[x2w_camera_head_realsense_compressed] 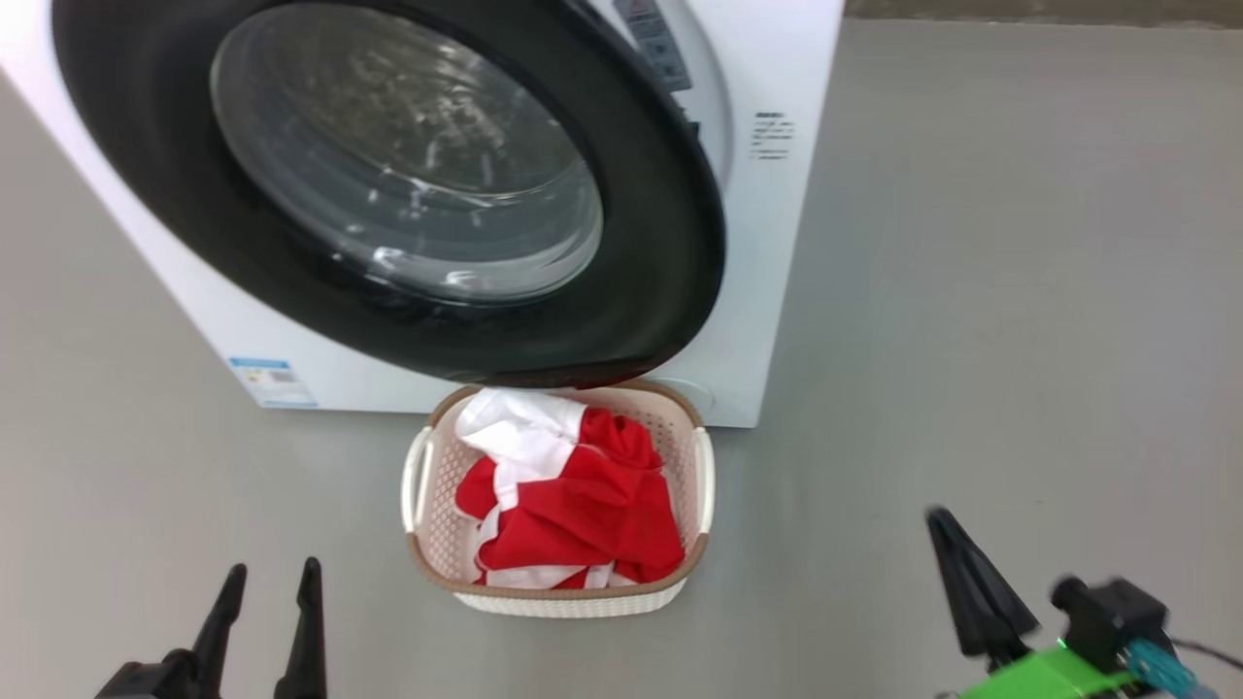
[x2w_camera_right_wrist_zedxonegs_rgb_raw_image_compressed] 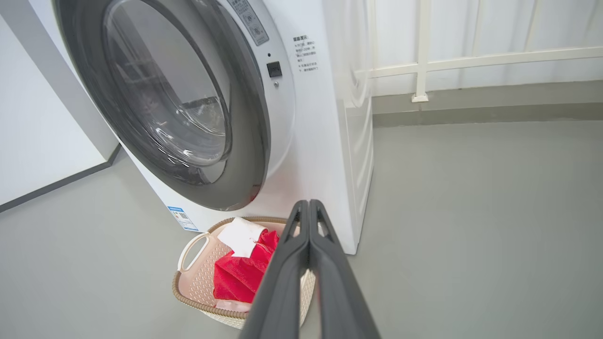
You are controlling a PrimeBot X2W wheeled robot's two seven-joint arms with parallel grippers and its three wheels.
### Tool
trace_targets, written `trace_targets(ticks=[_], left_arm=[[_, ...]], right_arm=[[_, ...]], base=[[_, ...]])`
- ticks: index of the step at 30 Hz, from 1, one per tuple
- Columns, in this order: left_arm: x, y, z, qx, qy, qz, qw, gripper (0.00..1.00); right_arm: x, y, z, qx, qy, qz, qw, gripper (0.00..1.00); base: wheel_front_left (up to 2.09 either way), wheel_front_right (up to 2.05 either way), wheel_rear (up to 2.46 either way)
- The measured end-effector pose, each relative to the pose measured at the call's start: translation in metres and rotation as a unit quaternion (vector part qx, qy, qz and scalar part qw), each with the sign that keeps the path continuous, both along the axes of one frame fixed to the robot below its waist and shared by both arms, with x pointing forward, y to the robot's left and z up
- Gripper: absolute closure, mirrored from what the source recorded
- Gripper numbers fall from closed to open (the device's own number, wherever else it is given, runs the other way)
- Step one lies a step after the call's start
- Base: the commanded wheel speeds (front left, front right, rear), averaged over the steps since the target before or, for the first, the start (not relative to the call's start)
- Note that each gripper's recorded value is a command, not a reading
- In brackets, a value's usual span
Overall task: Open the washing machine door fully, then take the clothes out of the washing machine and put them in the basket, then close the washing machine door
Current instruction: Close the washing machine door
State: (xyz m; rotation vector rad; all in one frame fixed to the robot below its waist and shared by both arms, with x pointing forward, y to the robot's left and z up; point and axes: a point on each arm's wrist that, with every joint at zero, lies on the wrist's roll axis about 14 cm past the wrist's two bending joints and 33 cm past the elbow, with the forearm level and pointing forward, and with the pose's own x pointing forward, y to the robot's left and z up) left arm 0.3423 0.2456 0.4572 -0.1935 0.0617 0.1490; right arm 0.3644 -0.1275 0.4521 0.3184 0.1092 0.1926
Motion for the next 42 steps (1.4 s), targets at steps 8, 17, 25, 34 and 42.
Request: trace_targets(ticks=[8,17,25,34,42], left_arm=[[-0.012,0.009,-0.001,-0.007,0.0,0.026,1.0,0.0],[-0.022,0.015,-0.003,-0.013,0.004,0.048,0.999,0.0],[-0.011,0.021,-0.002,-0.016,0.006,0.058,0.998,0.0],[0.01,0.02,-0.01,-0.033,0.015,0.057,0.998,0.0],[0.032,0.018,-0.018,-0.041,0.023,0.052,0.998,0.0]], right_arm=[[0.041,0.063,0.037,0.027,-0.056,0.083,0.995,1.0],[0.082,0.118,0.081,0.036,-0.12,0.158,0.979,1.0],[0.112,0.146,0.069,0.039,-0.109,0.187,0.976,1.0],[0.152,0.159,0.052,0.042,-0.101,0.192,0.975,1.0],[0.192,0.163,0.045,0.065,-0.106,0.175,0.977,1.0]], base=[[0.0,0.0,0.0],[0.0,0.0,0.0],[0.0,0.0,0.0],[0.0,0.0,0.0],[0.0,0.0,0.0]])
